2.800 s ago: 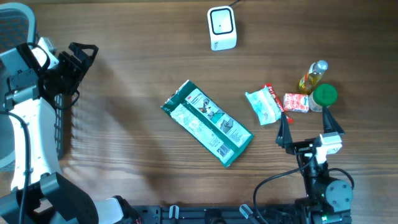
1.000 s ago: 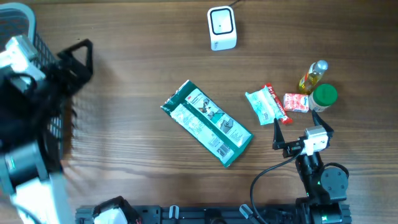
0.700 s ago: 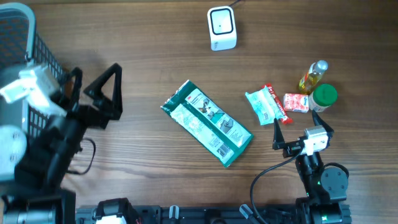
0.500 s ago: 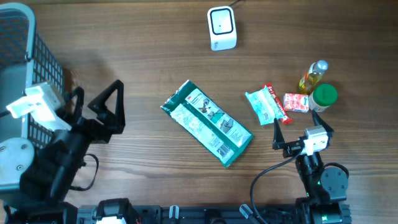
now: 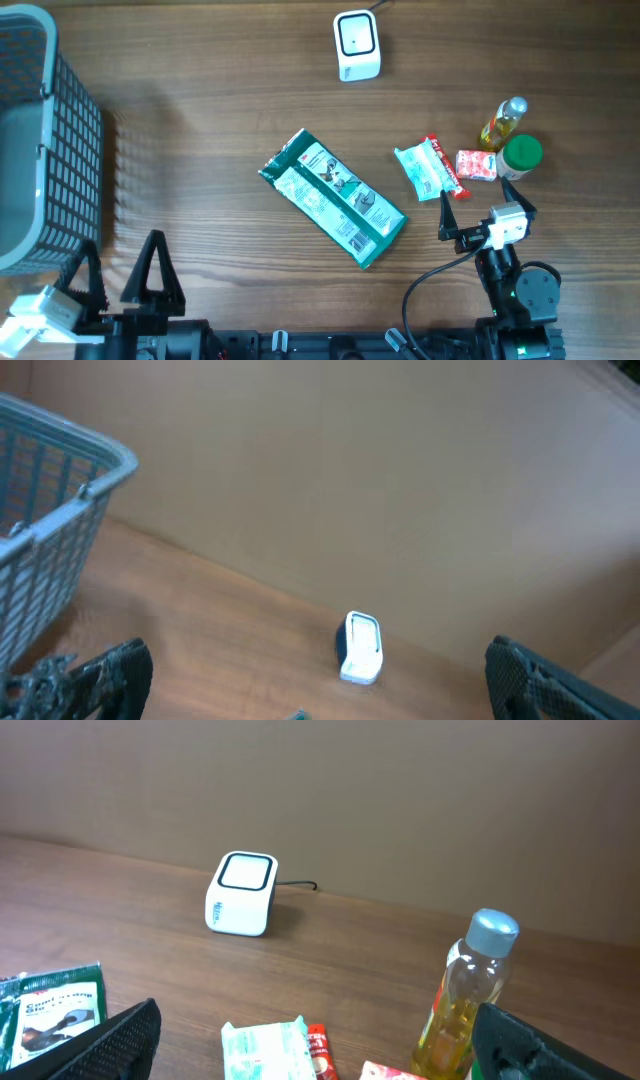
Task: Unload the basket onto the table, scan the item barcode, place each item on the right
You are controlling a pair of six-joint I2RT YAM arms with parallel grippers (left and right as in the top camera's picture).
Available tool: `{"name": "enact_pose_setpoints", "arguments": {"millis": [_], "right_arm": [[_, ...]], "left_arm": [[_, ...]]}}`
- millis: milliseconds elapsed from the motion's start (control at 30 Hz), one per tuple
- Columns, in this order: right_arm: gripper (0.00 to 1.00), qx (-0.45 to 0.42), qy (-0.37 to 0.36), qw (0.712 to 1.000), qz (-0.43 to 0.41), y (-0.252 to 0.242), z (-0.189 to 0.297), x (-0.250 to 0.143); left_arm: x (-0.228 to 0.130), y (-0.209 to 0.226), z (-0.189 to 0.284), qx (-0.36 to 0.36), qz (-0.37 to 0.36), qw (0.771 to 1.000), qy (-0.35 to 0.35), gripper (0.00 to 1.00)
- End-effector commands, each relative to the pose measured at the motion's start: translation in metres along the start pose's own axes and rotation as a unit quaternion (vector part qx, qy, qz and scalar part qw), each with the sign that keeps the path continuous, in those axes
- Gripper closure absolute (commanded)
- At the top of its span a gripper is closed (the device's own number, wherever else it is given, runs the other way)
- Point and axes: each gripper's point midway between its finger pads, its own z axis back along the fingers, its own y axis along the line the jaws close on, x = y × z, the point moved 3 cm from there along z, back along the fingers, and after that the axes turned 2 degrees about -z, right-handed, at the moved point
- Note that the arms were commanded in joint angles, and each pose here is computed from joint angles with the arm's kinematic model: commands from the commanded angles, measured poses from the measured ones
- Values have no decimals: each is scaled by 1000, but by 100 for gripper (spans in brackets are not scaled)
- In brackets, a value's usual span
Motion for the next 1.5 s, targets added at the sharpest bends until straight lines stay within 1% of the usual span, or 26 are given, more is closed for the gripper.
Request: {"name": "enact_pose_setpoints", "arguments": {"millis": [0,133,300,433,533,633,733,833,1100,1200,1267,1367,1467], "right_arm": [[0,5,-7,1000,7,1,1,2],[0,5,-7,1000,7,1,1,2],[0,5,-7,1000,7,1,1,2],[0,5,-7,1000,7,1,1,2],[0,5,-7,1000,7,1,1,2],[0,5,-7,1000,7,1,1,2],[0,5,-7,1000,7,1,1,2],[0,5,-7,1000,7,1,1,2],[0,5,-7,1000,7,1,1,2],[0,5,-7,1000,7,1,1,2],[0,5,-7,1000,7,1,1,2],[0,5,-7,1000,7,1,1,2],[0,5,-7,1000,7,1,1,2]], "left_arm": [[-4,5,-6,-7,-5,999,-36,0],[-9,7,-16,-26,-5,997,-78,0],[-10,8,-24,-57,-6,988,-143,0],[-2,-1,-34,-108,-10,972,-208,0],[-2,-3,-39,-133,-12,959,-251,0],[-11,1,-46,-147,-13,948,-283,0],[-28,11,-56,-146,-15,946,-289,0],[-57,25,-73,-132,-14,955,-263,0],[-109,52,-99,-100,-12,974,-203,0],[-131,65,-109,-68,-11,986,-152,0],[-143,69,-113,-57,-31,990,-123,0],[-172,80,-119,-34,-77,995,-56,0],[-198,92,-121,-10,-129,992,6,0]]}}
